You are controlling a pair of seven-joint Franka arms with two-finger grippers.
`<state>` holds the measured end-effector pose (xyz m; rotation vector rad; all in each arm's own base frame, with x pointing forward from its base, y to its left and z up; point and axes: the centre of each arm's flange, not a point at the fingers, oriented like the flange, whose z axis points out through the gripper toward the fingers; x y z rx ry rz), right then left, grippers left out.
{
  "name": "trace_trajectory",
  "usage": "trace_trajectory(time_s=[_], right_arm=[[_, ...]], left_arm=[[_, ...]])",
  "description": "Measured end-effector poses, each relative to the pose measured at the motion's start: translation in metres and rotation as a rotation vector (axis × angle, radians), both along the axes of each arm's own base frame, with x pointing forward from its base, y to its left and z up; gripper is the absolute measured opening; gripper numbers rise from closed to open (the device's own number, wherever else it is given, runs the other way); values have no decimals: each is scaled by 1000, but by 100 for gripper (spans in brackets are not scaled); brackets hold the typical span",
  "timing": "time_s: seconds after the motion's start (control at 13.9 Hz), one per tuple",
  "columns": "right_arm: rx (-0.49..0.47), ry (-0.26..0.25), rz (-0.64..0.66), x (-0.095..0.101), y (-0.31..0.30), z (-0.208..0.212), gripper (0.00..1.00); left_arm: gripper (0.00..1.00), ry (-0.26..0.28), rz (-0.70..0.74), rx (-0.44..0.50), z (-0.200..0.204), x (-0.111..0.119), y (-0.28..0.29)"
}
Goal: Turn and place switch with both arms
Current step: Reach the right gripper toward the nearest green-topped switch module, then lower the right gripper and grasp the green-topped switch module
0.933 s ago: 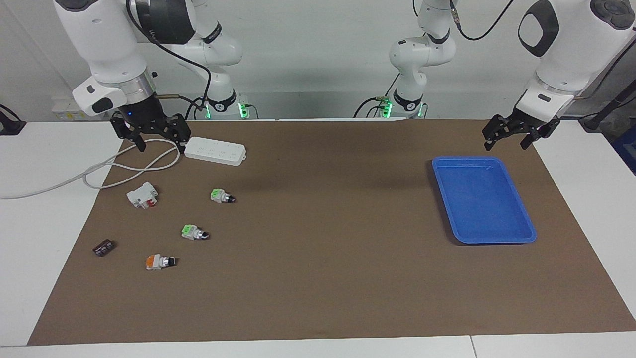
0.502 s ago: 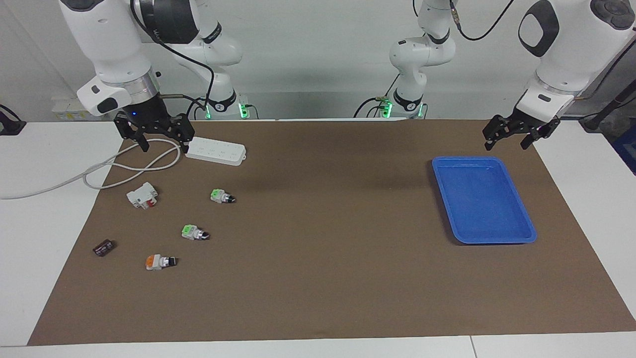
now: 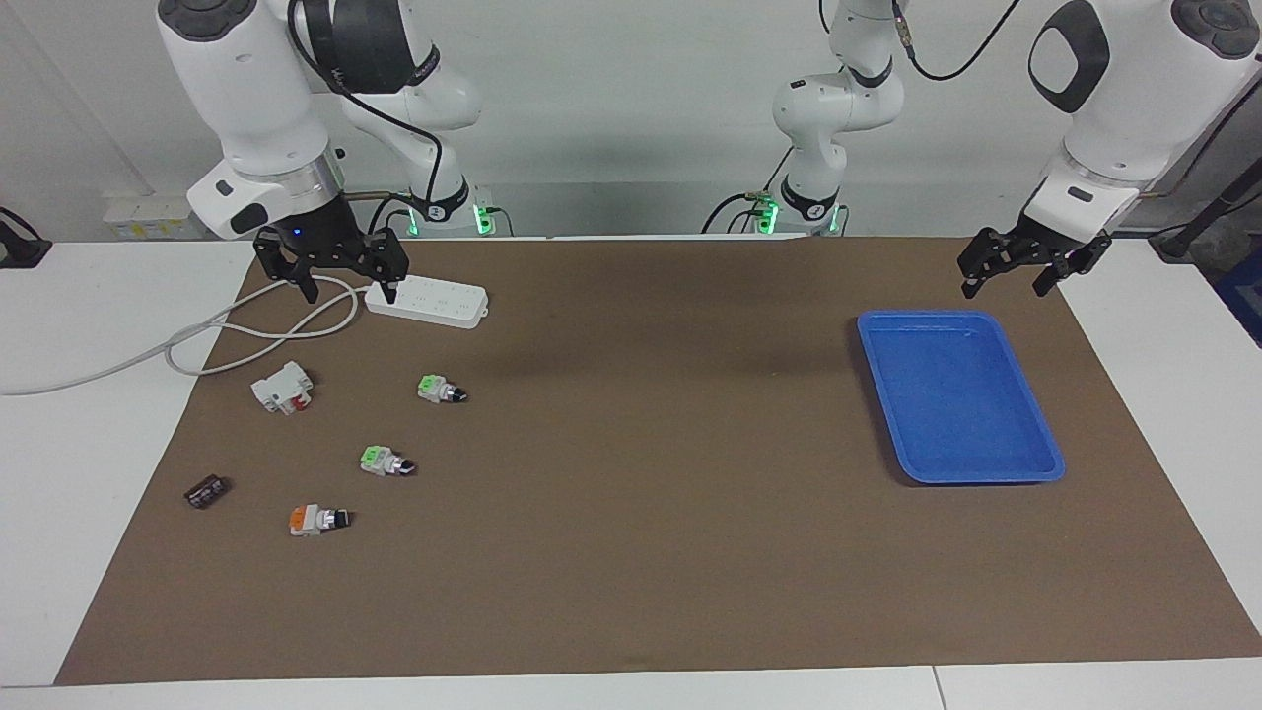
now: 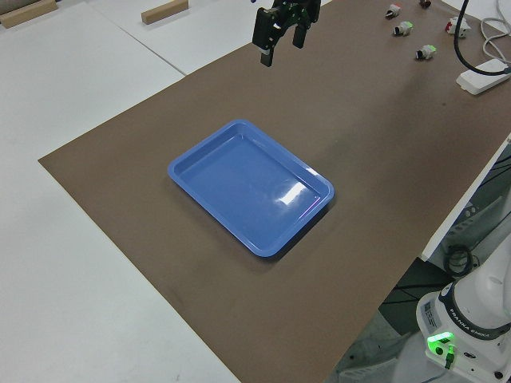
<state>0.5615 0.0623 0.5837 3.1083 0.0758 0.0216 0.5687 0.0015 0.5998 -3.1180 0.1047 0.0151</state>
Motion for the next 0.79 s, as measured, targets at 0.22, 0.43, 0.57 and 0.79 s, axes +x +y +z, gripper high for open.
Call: trace_trajectory(time_s=[0.22, 0.43, 0.57, 0.79], right_arm=[[-3, 18, 184, -19, 6, -37, 100], [-2, 43, 462, -32, 8, -80, 100], [3, 68, 660, -37, 6, -103, 100], [25, 107, 940, -44, 3, -121, 100]], left_arm=[[100, 0, 0, 0, 0, 0, 0], [100, 0, 0, 0, 0, 0, 0], [100, 0, 0, 0, 0, 0, 0], [100, 0, 0, 0, 0, 0, 0]])
